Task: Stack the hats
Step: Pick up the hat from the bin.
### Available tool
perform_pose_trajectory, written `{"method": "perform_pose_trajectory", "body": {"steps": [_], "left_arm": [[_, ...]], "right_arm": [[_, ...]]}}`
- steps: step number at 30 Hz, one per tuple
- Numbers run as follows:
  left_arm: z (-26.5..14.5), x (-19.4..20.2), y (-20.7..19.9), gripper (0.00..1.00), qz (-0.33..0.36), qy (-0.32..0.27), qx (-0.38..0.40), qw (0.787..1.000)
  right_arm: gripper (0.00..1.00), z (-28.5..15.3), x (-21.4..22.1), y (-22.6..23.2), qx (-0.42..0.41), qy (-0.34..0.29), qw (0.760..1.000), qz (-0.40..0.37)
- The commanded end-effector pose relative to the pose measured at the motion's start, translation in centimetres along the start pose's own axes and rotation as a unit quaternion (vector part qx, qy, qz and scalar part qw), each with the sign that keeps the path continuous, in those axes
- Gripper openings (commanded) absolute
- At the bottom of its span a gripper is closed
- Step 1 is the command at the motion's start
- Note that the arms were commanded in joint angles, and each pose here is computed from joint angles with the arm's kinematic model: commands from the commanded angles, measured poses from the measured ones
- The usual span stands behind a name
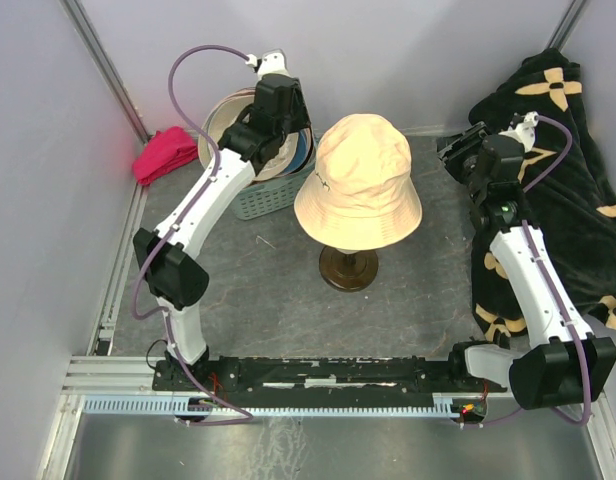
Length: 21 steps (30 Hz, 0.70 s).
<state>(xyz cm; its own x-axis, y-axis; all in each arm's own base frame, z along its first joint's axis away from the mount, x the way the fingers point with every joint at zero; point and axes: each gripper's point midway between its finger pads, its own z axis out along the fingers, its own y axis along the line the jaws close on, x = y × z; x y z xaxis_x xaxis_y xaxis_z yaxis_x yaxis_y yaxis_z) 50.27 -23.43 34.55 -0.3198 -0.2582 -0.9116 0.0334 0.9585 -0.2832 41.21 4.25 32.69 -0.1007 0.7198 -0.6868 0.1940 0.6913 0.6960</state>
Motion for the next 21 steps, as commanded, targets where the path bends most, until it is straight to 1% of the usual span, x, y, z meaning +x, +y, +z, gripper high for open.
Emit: {"method": "perform_pose_trajectory", "body": {"steps": [1, 6, 12, 19, 21], "left_arm": [[-0.3, -1.7, -0.7, 0.52, 0.038, -0.025, -0.012, 0.999], [0.0, -0.2, -0.1, 0.52, 0.073, -0.016, -0.049, 0.996], [0.0, 0.7, 1.0, 0.51, 0.108, -0.017, -0.095, 0.989], [0.9, 2.0, 1.1, 0.50, 0.117, -0.004, -0.096, 0.988], [1.0, 2.2, 1.2, 0.48, 0.119, -0.003, -0.098, 0.988]], "right_arm": [[0.56, -1.3, -2.5, 2.4, -0.032, -0.023, 0.999, -0.014], [0.56, -1.2, -2.2, 2.3, -0.034, -0.020, 0.999, -0.014], [0.56, -0.9, -2.0, 2.4, -0.036, -0.016, 0.999, -0.011], [0.56, -0.9, -1.9, 2.3, -0.036, -0.016, 0.999, -0.011], [0.56, -0.9, -2.0, 2.4, -0.037, -0.017, 0.999, -0.012]]}}
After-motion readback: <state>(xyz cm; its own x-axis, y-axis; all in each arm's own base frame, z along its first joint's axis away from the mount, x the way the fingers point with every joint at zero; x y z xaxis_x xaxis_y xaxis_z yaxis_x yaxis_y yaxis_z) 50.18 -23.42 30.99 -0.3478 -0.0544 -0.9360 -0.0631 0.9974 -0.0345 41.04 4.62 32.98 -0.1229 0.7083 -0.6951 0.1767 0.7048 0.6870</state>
